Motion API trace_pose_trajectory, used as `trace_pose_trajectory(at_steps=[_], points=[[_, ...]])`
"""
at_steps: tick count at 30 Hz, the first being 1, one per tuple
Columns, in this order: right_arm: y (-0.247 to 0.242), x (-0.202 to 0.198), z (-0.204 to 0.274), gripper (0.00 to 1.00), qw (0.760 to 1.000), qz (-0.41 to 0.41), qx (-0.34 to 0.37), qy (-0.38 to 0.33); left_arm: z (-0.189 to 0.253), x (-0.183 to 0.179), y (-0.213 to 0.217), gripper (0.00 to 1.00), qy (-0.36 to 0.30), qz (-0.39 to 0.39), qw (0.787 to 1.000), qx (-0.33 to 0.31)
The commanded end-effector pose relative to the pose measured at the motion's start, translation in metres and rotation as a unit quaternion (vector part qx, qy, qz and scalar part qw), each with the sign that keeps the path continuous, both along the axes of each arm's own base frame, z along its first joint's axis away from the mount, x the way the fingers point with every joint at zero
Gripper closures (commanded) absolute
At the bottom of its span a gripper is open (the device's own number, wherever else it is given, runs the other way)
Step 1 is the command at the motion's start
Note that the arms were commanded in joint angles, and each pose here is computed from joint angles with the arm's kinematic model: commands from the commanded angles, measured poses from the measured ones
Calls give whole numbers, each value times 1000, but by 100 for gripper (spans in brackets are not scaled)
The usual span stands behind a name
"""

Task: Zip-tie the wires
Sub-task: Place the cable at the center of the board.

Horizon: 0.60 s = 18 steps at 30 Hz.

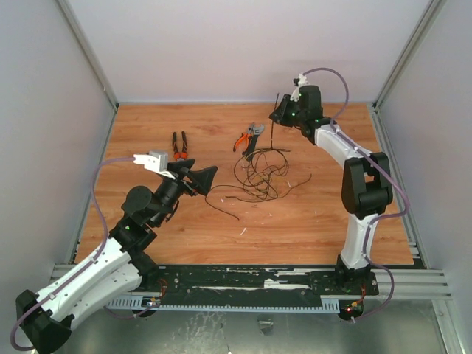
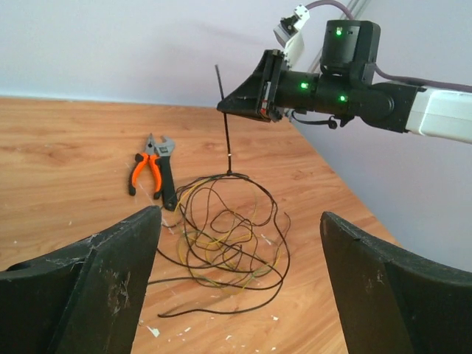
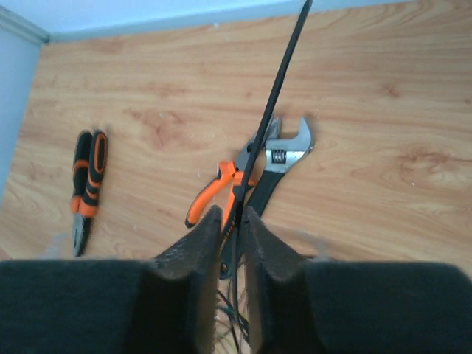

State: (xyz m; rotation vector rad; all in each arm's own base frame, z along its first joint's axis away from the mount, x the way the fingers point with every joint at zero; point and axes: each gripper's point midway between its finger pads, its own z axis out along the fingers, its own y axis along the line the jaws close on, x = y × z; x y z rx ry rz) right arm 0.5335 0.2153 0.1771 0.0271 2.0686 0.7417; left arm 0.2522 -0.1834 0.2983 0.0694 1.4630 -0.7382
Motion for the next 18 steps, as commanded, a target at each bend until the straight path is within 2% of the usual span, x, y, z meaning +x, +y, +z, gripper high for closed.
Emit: trace_pose_trajectory(at_steps=[1, 4, 8, 11, 18], points=[[-27, 13, 30, 71, 999, -31, -16, -34, 12, -4, 1, 3, -29, -3, 999, -21], [-39, 1, 50, 43, 998, -35, -23, -51, 13, -5, 1, 2, -31, -4, 999, -33], [-55, -28, 83, 18, 995, -44, -36, -80, 13, -4, 0, 2, -25, -5, 999, -39], [-73, -54, 92, 10, 993, -59, -57, -85, 14, -2, 2, 2, -19, 2, 999, -50], [-135, -123, 78, 4, 982, -137, -105, -76, 16, 1, 20, 2, 0, 47, 996, -82]])
